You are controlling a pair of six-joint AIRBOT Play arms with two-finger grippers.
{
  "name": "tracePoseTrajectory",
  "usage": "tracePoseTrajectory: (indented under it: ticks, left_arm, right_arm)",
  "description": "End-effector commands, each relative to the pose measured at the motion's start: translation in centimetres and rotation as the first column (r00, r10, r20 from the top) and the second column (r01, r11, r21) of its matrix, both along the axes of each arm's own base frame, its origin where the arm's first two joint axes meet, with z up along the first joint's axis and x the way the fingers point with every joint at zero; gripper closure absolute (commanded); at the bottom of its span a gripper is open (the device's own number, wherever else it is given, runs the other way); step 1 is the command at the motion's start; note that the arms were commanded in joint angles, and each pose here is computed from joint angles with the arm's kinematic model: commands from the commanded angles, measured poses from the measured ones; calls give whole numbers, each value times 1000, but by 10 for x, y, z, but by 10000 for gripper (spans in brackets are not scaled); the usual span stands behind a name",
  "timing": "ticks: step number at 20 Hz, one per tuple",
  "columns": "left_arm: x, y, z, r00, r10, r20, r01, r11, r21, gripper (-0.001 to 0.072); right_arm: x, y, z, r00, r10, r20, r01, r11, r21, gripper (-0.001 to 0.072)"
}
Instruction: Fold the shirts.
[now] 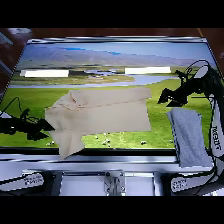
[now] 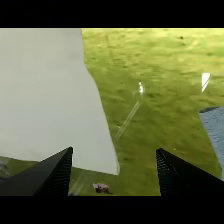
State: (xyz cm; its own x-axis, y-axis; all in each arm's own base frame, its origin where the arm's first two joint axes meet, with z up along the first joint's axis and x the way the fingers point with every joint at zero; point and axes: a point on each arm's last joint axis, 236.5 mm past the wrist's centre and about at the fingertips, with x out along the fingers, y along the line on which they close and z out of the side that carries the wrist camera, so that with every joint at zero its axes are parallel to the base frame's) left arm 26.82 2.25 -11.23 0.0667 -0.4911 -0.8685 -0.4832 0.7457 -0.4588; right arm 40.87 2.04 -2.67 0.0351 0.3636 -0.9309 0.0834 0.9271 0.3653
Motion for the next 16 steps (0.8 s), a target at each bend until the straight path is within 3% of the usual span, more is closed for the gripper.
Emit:
tracePoseTrajectory:
  ticks: [1,3,5,6,7,10,13,16]
  left_arm:
    - [7,0,-13,1000,24,4,-24,1000,-2,127]
    - [20,3,-13,997,64,46,-64,998,7,378]
    - [29,2,-10,993,101,68,-101,995,-7,426]
    - [30,1,-10,992,104,71,-103,995,-12,597]
    - [30,-1,-8,993,92,76,-91,996,-22,671]
    - [27,-8,-4,995,62,82,-58,997,-50,671]
    - [21,-14,-1,997,14,82,-8,997,-72,671]
    - [18,-17,1,997,2,74,4,996,-86,670]
  right_arm:
    - [1,9,2,1000,-2,5,2,999,37,68]
    - [1,10,2,1000,-3,4,2,999,40,68]
    - [1,10,2,1000,-3,4,3,999,40,68]
    - [1,9,2,1000,-2,3,2,999,37,68]
    - [-1,8,0,1000,2,-7,-1,999,34,68]
    - [-30,12,-22,993,31,-112,-21,996,84,68]
    - [-68,37,-47,974,12,-226,49,964,263,68]
    - [-88,39,-72,947,-42,-318,132,954,269,67]
